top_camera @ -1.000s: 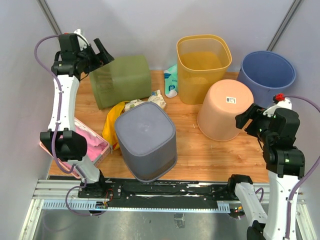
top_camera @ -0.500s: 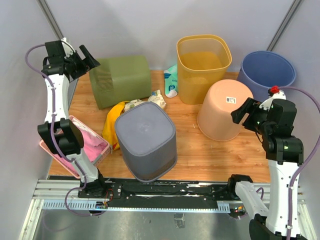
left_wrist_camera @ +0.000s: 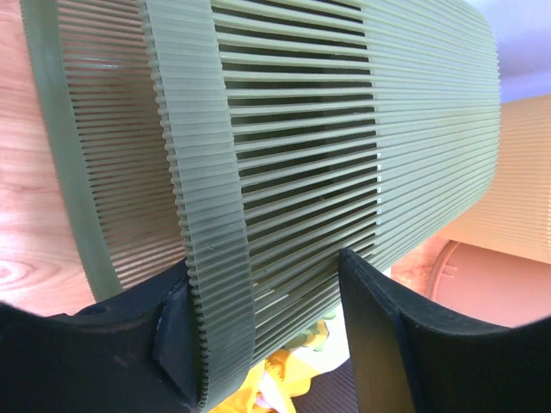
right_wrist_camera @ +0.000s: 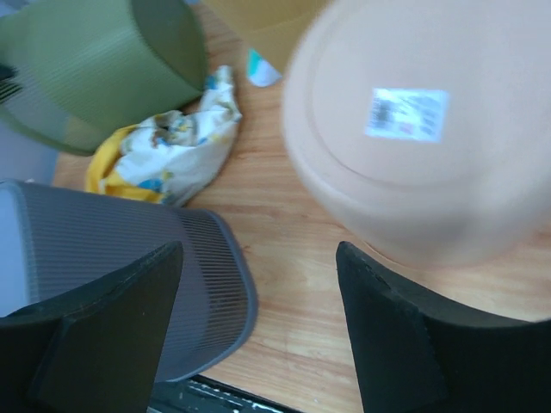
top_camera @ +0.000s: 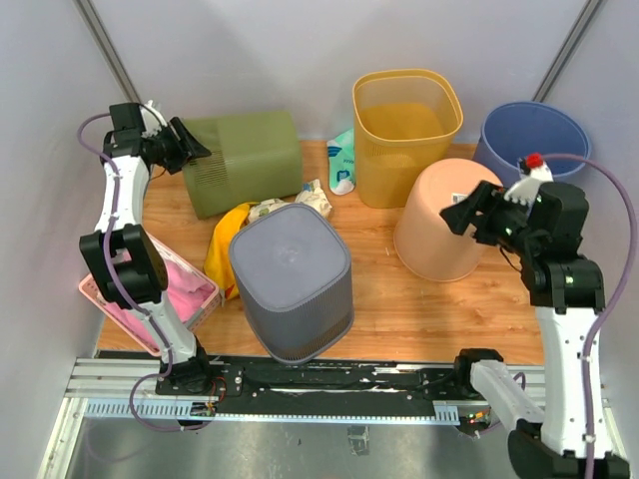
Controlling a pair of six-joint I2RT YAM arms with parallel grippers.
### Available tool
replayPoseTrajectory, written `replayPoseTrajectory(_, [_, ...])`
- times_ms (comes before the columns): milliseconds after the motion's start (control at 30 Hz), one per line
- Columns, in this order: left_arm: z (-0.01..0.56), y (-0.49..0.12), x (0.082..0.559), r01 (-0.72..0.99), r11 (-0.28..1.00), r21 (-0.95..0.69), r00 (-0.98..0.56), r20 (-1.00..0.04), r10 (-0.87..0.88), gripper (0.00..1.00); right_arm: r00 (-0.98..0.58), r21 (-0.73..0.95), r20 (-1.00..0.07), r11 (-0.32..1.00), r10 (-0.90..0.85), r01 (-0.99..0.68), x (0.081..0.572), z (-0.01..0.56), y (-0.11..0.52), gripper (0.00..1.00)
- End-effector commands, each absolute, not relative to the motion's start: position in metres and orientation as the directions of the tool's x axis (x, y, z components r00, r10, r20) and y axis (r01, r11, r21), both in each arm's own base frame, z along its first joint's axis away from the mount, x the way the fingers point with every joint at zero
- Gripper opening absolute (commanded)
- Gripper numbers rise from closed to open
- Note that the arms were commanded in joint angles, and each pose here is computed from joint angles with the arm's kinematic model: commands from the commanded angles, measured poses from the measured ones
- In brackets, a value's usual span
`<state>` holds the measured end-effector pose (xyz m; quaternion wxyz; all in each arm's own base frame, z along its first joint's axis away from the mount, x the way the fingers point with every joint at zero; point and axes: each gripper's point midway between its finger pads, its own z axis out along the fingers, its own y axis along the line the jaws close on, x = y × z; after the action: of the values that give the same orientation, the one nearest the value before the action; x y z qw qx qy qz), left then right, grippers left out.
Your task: Turn the large container upside down
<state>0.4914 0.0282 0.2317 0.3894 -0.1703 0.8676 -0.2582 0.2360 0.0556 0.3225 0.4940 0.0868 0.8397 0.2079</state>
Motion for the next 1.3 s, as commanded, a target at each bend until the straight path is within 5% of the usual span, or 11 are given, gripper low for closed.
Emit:
replayPoseTrajectory(0, [0.247,0.038,0.488,-0.115,0.826,-0.551,-0.578,-0.639,-0.507,0.57,-0.42,0.464,-0.853,0.82,0.311,-0.335,0.26,0.381,0.114,0.74])
replayPoseTrajectory(133, [0.248,0.039,0.482,-0.127,0.83,-0.544,-0.579,-0.639,-0.507,0.56,-0.412,0.392,-0.89,0.793,0.199,-0.465,0.276,0.401,0.169,0.74])
replayPoseTrajectory(300, [0.253,0.038,0.478,-0.115,0.833,-0.541,-0.57,-0.651,-0.501,0.82,-0.386,0.344,-0.912,0.767,0.137,-0.542,0.309,0.413,0.215,0.74])
replayPoseTrajectory(533, [0.247,0.035,0.476,-0.127,0.805,-0.579,-0.561,-0.627,-0.54,0.99,-0.372,0.344,-0.917,0.763,0.146,-0.547,0.367,0.404,0.261,0.74])
replayPoseTrajectory(1267, [0.298,0.042,0.452,-0.111,0.853,-0.511,-0.49,-0.718,-0.494,0.99,-0.444,0.463,-0.865,0.716,0.235,-0.522,0.509,0.302,0.381,0.74])
